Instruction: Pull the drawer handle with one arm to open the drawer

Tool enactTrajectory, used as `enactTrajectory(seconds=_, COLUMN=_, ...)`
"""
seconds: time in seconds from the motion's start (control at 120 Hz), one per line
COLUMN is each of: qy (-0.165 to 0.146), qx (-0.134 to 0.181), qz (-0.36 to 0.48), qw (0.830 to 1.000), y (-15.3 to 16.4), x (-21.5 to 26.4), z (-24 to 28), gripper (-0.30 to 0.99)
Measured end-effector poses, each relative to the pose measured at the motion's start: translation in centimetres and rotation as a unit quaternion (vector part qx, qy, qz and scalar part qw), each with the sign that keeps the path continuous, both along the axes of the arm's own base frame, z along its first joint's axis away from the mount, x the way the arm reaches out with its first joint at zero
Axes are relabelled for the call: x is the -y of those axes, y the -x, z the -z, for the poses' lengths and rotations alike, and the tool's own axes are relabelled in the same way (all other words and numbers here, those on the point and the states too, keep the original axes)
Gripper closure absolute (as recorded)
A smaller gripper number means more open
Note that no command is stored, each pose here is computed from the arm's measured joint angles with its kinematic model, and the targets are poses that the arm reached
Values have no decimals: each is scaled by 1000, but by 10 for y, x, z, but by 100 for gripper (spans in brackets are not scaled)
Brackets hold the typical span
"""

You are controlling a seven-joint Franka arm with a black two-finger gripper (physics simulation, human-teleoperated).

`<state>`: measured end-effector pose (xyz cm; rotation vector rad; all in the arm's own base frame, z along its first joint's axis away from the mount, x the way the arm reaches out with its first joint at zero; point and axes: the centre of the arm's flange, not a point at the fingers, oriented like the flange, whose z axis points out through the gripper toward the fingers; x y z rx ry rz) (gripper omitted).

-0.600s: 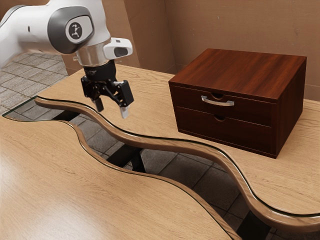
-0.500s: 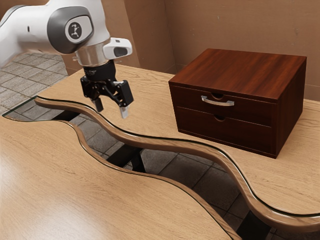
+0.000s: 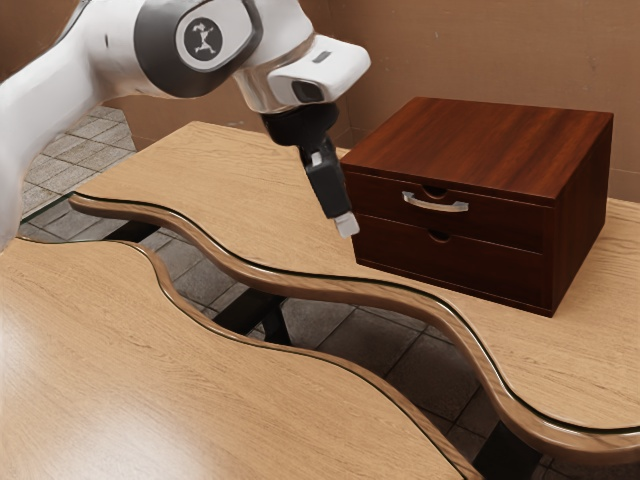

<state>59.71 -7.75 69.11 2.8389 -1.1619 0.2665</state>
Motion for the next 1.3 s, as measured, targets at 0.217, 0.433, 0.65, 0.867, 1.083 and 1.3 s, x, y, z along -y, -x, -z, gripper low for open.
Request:
enactTrajectory(seconds=0.217, qy=-18, qx=2, qz=148, qw=989, y=-13, x=12, z=31, gripper=0)
enactTrajectory(seconds=0.433, qy=-22, qx=17, qz=261, qw=965, y=-49, x=31, z=80, gripper=0)
enactTrajectory(seconds=0.65, qy=-38, qx=74, qz=319, qw=944, y=-74, x=27, z=88, gripper=0)
enactTrajectory(seconds=0.867, qy=-58, qx=117, qz=355, qw=926, y=-105, x=21, z=96, gripper=0)
enactTrajectory(seconds=1.083, qy=-72, qx=136, qz=378, qw=913, y=-129, x=11, z=109, gripper=0)
enactTrajectory(seconds=1.3, qy=-82, qx=142, qz=389, qw=907, y=-139, x=-5, z=122, gripper=0)
